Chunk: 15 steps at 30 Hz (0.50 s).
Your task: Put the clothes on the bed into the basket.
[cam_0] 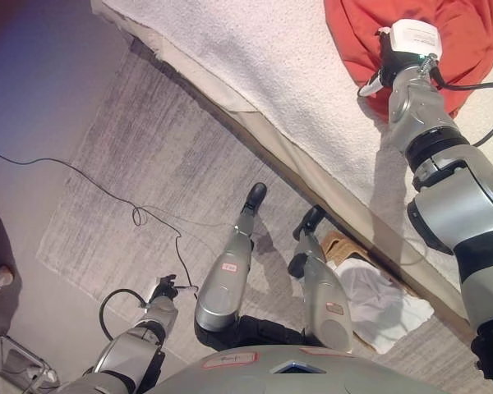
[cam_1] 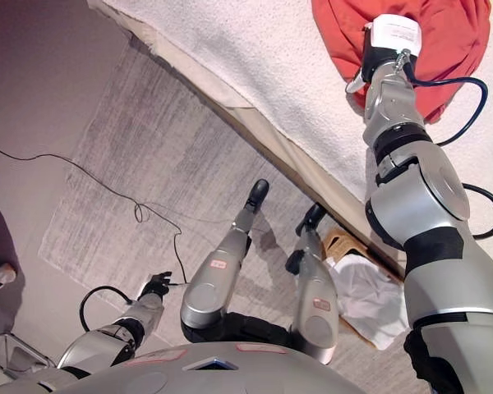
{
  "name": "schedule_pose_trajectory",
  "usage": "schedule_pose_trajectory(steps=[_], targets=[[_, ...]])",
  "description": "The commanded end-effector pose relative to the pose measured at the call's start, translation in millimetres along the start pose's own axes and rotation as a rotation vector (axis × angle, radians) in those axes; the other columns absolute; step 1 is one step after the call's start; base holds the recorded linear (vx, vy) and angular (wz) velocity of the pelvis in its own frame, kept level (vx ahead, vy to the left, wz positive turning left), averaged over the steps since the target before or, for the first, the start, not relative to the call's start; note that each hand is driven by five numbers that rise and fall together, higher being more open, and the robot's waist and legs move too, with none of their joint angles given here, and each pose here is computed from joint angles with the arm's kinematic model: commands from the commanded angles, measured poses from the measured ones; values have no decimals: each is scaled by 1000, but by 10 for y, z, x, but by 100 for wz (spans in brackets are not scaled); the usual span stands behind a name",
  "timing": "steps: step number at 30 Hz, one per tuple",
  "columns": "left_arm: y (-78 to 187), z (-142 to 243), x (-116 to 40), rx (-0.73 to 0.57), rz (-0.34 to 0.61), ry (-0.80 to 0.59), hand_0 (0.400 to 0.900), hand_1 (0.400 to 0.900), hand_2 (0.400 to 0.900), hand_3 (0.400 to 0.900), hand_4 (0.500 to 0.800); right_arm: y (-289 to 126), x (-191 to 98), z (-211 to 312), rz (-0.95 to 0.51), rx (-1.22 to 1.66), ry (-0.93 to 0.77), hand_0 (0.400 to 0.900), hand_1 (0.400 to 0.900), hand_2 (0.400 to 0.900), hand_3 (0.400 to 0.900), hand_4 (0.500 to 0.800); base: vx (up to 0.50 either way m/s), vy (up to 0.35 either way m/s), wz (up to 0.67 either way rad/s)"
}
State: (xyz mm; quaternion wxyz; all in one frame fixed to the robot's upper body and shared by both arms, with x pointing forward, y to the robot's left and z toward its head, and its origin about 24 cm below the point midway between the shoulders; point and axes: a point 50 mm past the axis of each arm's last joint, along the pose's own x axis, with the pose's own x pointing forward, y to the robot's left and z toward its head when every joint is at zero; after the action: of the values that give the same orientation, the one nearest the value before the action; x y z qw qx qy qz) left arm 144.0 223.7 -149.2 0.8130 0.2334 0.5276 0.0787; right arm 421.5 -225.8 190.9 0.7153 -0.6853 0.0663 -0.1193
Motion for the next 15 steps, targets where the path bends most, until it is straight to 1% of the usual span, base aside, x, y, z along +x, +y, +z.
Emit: schedule_pose_trajectory(steps=[1, 4, 5, 6, 7, 8, 15], targets=[[218, -330, 6, 38, 64, 101, 900, 900, 900, 900, 800, -581, 79, -124, -147, -76, 52, 900, 900, 900, 900, 800, 0, 0, 0], [208, -298, 8, 24, 58, 88, 900, 900, 900, 900, 800, -645, 84, -184, -151, -74, 69, 900, 900, 900, 900, 800, 0, 0, 0], [207, -287, 9, 23, 58, 83, 900, 900, 900, 900, 800, -670, 86, -194, -155, -68, 73, 845, 845, 845, 845, 767, 0, 0, 0], [204, -280, 10, 19, 56, 79, 900, 900, 900, 900, 800, -688, 86, -226, -156, -63, 81, 627, 627, 627, 627, 636, 0, 0, 0], [204, -277, 10, 18, 56, 77, 900, 900, 900, 900, 800, -704, 87, -238, -156, -60, 83, 627, 627, 627, 627, 636, 0, 0, 0], [199, -261, 11, 16, 52, 69, 900, 900, 900, 900, 800, -713, 87, -252, -158, -49, 85, 400, 400, 400, 400, 500, 0, 0, 0], [180, -255, 7, 9, 41, 58, 900, 900, 900, 900, 800, -774, 89, -299, -172, -28, 88, 400, 400, 400, 400, 500, -4, -3, 2]])
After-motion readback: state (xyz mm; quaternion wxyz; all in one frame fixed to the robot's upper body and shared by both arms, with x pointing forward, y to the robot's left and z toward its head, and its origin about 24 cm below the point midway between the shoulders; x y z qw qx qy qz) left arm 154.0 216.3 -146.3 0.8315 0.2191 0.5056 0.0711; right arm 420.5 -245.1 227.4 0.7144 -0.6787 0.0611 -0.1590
